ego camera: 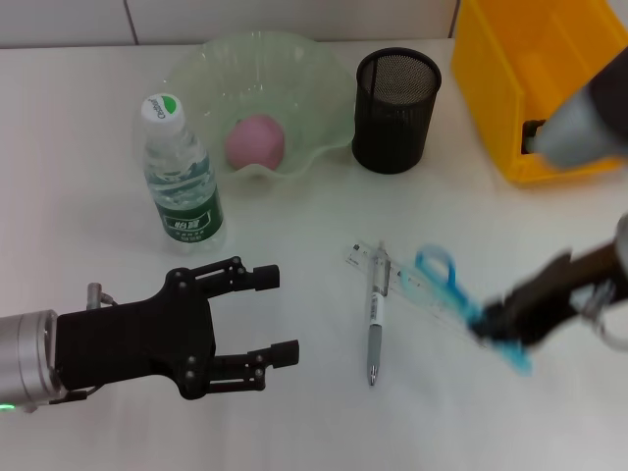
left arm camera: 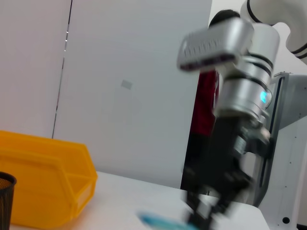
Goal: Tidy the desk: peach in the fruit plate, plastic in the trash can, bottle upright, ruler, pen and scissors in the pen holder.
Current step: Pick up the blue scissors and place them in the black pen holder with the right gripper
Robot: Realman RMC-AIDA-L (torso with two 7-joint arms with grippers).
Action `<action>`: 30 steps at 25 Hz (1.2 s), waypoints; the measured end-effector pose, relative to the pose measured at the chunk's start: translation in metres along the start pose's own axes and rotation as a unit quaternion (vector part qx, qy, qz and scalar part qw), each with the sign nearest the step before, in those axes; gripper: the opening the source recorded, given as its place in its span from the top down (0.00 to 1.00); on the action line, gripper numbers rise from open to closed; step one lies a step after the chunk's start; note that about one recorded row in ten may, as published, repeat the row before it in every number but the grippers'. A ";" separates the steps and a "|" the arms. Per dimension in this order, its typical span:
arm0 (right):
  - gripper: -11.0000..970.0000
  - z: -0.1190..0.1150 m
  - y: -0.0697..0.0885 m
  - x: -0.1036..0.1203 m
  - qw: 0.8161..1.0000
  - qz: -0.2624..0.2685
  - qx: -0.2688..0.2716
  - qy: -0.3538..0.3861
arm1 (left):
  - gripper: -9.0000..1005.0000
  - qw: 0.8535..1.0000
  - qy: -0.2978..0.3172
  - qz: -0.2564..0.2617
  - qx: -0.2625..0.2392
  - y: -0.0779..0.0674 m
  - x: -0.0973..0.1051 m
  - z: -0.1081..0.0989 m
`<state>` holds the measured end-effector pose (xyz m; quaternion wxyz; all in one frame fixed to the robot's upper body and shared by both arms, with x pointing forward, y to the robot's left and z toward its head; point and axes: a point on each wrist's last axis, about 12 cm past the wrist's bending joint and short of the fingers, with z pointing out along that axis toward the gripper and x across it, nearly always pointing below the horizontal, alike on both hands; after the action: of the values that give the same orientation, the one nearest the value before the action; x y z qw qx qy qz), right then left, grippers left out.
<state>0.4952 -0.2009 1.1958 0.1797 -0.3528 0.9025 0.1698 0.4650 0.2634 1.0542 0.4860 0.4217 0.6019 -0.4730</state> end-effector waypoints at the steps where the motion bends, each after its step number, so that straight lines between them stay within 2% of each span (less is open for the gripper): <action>1: 0.78 0.000 0.000 0.000 1.000 0.000 0.000 0.000 | 0.19 1.000 -0.001 0.001 -0.001 0.000 0.000 0.000; 2: 0.78 -0.006 -0.008 -0.002 0.999 0.003 0.010 -0.035 | 0.19 1.000 -0.003 0.001 -0.002 0.000 0.000 0.000; 3: 0.78 -0.014 -0.022 -0.007 0.994 0.003 0.026 -0.110 | 0.19 1.000 -0.004 0.002 -0.003 0.000 -0.001 -0.001; 4: 0.77 -0.014 -0.022 -0.007 0.994 0.003 0.026 -0.110 | 0.19 1.000 -0.004 0.002 -0.003 0.000 -0.001 -0.001; 7: 0.77 -0.014 -0.043 -0.016 0.974 0.001 0.025 -0.223 | 0.19 1.000 -0.006 0.004 -0.004 0.000 -0.001 -0.001; 8: 0.77 -0.009 -0.056 -0.020 0.956 0.000 0.019 -0.294 | 0.19 1.000 -0.006 0.004 -0.004 0.000 -0.001 -0.001; 10: 0.77 -0.001 -0.068 -0.024 0.936 -0.009 0.018 -0.352 | 0.19 1.000 -0.006 0.005 -0.004 0.000 -0.001 -0.001; 11: 0.77 -0.001 -0.068 -0.024 0.936 -0.009 0.018 -0.352 | 0.19 1.000 -0.006 0.005 -0.004 0.000 -0.001 -0.001; 12: 0.77 0.005 -0.073 -0.024 0.925 -0.013 0.018 -0.379 | 0.19 1.000 -0.006 0.005 -0.004 0.000 -0.001 0.000; 13: 0.77 0.017 -0.083 -0.026 0.902 -0.029 0.029 -0.429 | 0.19 1.000 -0.007 0.005 -0.004 0.000 -0.001 0.000; 14: 0.77 0.017 -0.083 -0.026 0.902 -0.029 0.029 -0.429 | 0.19 1.000 -0.007 0.005 -0.004 0.000 -0.001 0.000; 15: 0.77 0.027 -0.091 -0.027 0.885 -0.046 0.045 -0.461 | 0.19 1.000 -0.007 0.005 -0.004 0.000 -0.001 0.000; 16: 0.77 0.027 -0.091 -0.027 0.885 -0.046 0.045 -0.461 | 0.19 1.000 -0.007 0.005 -0.004 0.001 -0.001 0.000; 18: 0.77 0.046 -0.104 -0.023 0.864 -0.057 0.069 -0.495 | 0.19 1.000 -0.007 0.006 -0.005 0.001 -0.002 0.000; 19: 0.77 0.046 -0.104 -0.023 0.864 -0.057 0.069 -0.495 | 0.19 1.000 -0.007 0.006 -0.005 0.001 -0.002 0.000; 20: 0.77 0.058 -0.110 -0.018 0.854 -0.064 0.085 -0.509 | 0.19 1.000 -0.008 0.006 -0.006 0.001 -0.002 0.000; 21: 0.77 0.058 -0.110 -0.018 0.854 -0.064 0.085 -0.509 | 0.19 1.000 -0.008 0.006 -0.006 0.001 -0.002 0.000; 23: 0.77 0.074 -0.115 -0.014 0.844 -0.074 0.104 -0.521 | 0.19 1.000 -0.008 0.006 -0.006 0.001 -0.002 0.000; 27: 0.76 0.087 -0.114 -0.015 0.845 -0.074 0.100 -0.520 | 0.19 1.000 -0.009 0.007 -0.005 0.002 -0.003 0.001; 30: 0.76 0.100 -0.112 -0.018 0.856 -0.070 0.089 -0.505 | 0.19 1.000 -0.009 0.007 -0.004 0.002 -0.003 0.002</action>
<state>0.6058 -0.2248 1.0956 0.6528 -0.2629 0.6720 0.2306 0.4680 0.2622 1.0569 0.4963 0.4200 0.5962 -0.4709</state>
